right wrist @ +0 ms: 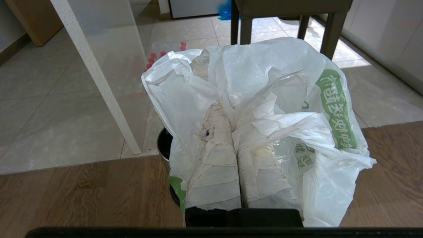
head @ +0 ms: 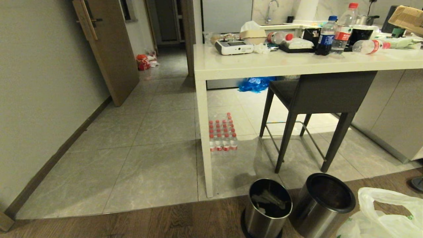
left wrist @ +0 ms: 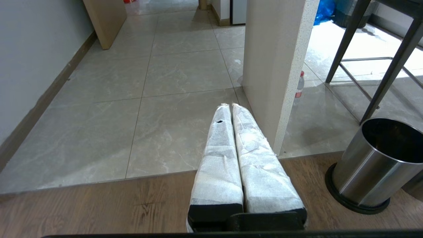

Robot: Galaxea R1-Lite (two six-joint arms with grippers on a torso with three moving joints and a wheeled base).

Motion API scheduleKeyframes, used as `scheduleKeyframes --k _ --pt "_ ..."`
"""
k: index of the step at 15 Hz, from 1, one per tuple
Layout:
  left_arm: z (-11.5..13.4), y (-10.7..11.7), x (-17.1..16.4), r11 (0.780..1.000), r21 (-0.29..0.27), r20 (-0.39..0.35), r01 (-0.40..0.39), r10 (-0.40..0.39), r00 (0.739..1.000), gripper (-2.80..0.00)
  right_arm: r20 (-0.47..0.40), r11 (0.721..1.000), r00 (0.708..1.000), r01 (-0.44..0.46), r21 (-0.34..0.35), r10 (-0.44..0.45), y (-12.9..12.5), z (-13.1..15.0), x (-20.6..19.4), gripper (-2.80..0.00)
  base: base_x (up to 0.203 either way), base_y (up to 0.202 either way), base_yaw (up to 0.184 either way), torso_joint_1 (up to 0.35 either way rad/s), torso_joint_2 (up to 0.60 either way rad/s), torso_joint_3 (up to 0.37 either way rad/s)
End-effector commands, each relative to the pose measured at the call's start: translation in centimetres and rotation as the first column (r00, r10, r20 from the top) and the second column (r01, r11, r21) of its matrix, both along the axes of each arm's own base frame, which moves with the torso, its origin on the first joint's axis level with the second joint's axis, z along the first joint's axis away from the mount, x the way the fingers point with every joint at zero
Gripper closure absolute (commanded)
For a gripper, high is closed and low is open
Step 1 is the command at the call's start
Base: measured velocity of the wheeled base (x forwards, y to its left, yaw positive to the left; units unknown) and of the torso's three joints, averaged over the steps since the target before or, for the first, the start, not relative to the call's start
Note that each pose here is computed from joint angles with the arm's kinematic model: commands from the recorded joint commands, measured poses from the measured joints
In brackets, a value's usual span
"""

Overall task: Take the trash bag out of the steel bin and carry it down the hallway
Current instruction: Put the trash bag at the door

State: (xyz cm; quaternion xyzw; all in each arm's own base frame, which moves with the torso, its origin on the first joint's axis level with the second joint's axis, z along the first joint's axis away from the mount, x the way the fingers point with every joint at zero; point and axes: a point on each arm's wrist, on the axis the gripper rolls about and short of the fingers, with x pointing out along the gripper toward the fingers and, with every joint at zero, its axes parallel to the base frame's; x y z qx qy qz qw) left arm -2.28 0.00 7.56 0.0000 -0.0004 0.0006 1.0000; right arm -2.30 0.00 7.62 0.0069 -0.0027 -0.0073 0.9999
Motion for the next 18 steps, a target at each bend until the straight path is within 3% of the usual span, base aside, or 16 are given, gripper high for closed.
scheduleKeyframes --k 1,6,18 --pt "0.01 0.00 0.01 1.000 0.003 -0.001 0.000 0.000 1.000 0.00 -0.002 1.000 1.000 0.000 0.000 0.000 0.00 0.01 0.02 0.00 0.000 0.000 0.000 -0.001 0.00 0.029" --pt "0.02 0.00 0.01 1.000 -0.007 0.001 0.000 0.000 1.000 0.00 -0.002 1.000 1.000 0.002 0.000 -0.002 0.00 0.01 0.02 0.00 0.001 0.022 0.000 -0.001 0.00 0.000" --pt "-0.02 0.00 0.02 1.000 -0.009 -0.001 0.000 0.000 1.000 0.00 -0.002 1.000 1.000 0.000 0.000 0.000 0.00 0.01 0.02 0.00 0.000 0.192 0.000 0.002 0.00 0.004"
